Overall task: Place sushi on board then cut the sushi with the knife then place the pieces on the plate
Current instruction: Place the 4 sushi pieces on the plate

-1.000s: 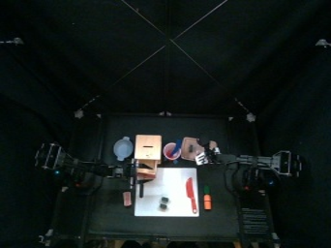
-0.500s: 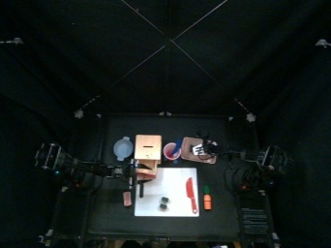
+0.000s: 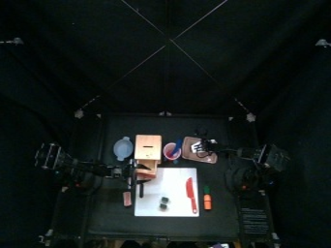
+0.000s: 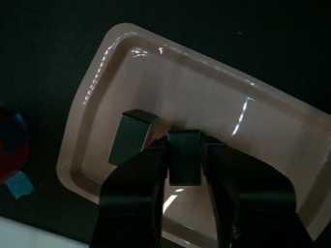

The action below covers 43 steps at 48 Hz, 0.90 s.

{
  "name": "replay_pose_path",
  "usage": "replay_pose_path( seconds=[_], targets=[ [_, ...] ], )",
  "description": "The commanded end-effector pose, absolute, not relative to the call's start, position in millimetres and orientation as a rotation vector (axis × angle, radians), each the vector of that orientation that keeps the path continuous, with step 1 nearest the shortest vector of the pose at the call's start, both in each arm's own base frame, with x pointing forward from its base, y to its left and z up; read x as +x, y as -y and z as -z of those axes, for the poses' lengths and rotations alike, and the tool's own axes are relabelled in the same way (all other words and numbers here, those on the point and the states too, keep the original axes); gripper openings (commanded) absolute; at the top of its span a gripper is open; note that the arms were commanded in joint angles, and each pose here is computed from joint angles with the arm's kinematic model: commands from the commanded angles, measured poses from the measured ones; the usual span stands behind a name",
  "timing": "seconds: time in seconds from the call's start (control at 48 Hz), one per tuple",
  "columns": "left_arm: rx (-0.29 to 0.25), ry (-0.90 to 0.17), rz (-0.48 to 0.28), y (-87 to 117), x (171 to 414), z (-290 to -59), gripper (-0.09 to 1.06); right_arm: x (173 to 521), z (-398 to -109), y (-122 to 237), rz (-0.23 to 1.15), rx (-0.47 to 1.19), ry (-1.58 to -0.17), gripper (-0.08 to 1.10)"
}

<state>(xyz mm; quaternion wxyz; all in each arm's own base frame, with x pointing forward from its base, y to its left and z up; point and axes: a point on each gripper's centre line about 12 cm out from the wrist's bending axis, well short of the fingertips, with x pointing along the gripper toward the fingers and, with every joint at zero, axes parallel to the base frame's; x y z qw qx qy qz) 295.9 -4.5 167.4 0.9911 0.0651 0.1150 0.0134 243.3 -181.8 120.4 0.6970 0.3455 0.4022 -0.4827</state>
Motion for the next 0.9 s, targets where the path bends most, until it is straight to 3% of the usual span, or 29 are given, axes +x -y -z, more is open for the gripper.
replay_pose_path(
  seconds=[0.021,0.312,0.667,0.896],
  targets=[
    [0.129,-0.203,-0.026,6,298,-175,0.91,246,-129,185,1.069,0.747,-0.875,0.63],
    [0.128,-0.200,-0.026,6,299,-176,0.91,252,-134,178,1.041,0.737,-0.863,0.84],
    [0.127,-0.188,-0.027,6,302,-179,0.91,252,-189,145,0.961,0.679,-0.769,0.86],
    [0.126,-0.174,-0.029,6,305,-184,0.91,261,-221,96,0.740,0.567,-0.679,0.86]
  ],
)
